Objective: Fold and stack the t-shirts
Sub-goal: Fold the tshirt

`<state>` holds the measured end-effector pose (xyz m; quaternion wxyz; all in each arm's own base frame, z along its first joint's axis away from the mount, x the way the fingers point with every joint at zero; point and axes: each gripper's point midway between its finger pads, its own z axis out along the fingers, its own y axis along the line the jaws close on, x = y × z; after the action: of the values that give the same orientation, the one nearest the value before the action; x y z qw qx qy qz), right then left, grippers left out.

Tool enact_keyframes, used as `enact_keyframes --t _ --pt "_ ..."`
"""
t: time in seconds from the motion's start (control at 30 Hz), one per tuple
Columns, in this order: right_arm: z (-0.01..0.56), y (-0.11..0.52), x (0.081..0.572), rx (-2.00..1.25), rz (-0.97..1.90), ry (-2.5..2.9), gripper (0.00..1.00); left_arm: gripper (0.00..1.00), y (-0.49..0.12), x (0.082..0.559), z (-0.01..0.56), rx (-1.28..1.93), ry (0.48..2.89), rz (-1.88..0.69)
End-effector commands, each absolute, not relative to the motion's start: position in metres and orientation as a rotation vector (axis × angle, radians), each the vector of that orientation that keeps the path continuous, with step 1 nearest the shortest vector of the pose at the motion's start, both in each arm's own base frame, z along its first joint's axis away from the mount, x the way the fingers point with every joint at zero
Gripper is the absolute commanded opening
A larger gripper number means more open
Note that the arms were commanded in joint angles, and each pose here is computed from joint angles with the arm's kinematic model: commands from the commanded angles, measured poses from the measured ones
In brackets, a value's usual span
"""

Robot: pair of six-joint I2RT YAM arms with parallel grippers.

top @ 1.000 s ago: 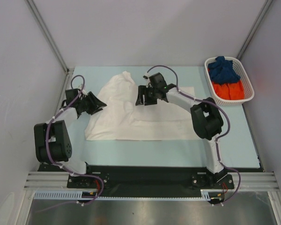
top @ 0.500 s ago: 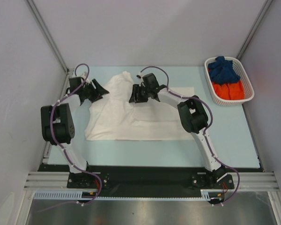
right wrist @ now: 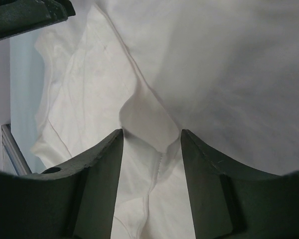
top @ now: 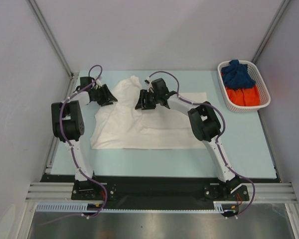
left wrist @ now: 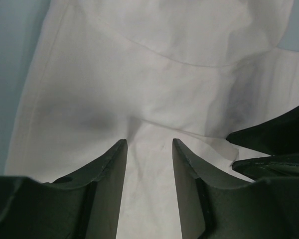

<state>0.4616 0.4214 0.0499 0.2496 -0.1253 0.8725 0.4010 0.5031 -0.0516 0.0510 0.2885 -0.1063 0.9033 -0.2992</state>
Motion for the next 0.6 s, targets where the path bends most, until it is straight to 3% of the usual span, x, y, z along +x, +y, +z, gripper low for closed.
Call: enact_keyframes --t 0.0,0.27,0.57 --pt "0.082 0.427 0.463 -0.353 1.164 2.297 0.56 0.47 -0.067 0.506 0.053 -0.169 2.425 -0.772" --pt "0.082 0.421 0.455 -0.345 1.205 2.307 0.57 0.47 -0.061 0.512 0.032 -0.205 2.485 -0.613" --pt "0.078 0.424 0.453 -0.334 1.239 2.309 0.56 0.47 -0.052 0.513 0.049 -0.182 2.421 -0.534"
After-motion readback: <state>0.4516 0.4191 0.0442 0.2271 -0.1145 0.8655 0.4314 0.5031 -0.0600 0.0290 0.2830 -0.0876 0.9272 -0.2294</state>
